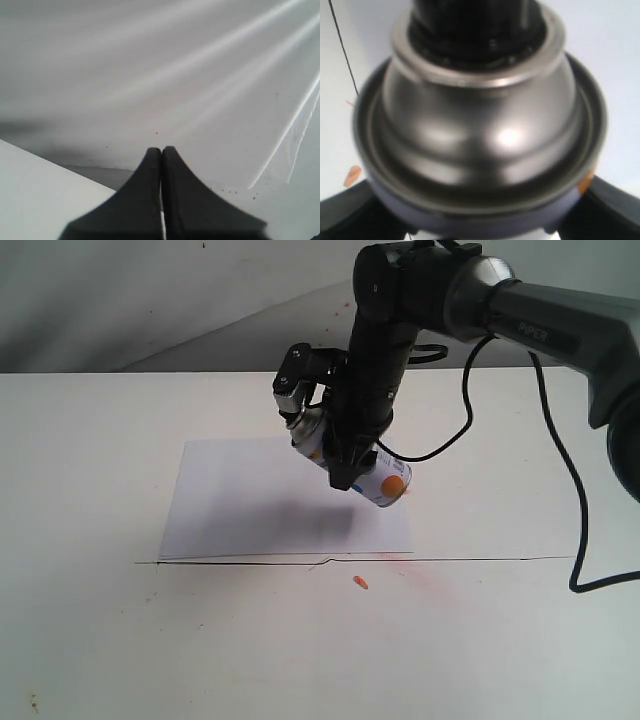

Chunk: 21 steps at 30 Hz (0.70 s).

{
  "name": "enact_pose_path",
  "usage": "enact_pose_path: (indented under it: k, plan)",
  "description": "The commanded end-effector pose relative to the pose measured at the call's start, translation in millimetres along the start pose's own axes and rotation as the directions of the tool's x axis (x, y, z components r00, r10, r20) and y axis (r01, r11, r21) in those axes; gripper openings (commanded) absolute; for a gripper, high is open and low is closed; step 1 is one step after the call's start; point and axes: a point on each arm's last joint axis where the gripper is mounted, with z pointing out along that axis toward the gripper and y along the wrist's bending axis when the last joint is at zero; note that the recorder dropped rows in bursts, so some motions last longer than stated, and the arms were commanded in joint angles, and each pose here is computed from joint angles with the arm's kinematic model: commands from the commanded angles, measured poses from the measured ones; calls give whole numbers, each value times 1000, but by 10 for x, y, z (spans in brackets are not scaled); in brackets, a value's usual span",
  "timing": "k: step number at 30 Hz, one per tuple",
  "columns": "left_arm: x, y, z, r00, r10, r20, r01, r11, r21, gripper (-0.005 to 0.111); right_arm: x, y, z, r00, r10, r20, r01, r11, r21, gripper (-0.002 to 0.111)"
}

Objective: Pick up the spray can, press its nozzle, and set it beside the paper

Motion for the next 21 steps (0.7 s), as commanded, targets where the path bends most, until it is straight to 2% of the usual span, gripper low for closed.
enact_pose_path:
  k: [1, 5, 8, 11, 14, 16, 18, 21]
  plan:
    - [-272, -234, 486, 984, 7, -177, -12, 1000, -29, 0, -29, 4, -123, 999, 8, 34, -8, 1000, 10, 0]
    - [-397, -389, 1124, 919, 62, -388, -85, 996, -42, 0, -29, 4, -123, 999, 8, 34, -8, 1000, 10, 0]
    - [-387, -449, 1617, 835, 80, -544, -119, 992, -37, 0, -29, 4, -123, 999, 8, 34, -8, 1000, 10, 0]
    - [-230, -417, 2099, 725, 48, -687, -118, 992, -54, 0, -29, 4, -123, 999, 8, 34, -8, 1000, 10, 0]
    - [-66, -354, 2463, 667, 11, -745, -99, 992, -75, 0, -29, 4, -123, 999, 8, 34, -8, 1000, 10, 0]
    - [69, -279, 2688, 639, 33, -768, -124, 990, -61, 0, -29, 4, -123, 999, 8, 34, -8, 1000, 10, 0]
    - [205, -203, 2848, 607, 72, -791, -157, 987, -31, 0, -29, 4, -123, 999, 8, 34, -8, 1000, 10, 0]
    - [408, -114, 2996, 577, 22, -817, -118, 991, -56, 0, -20, -4, -122, 1000, 3, 24, -3, 1000, 20, 0]
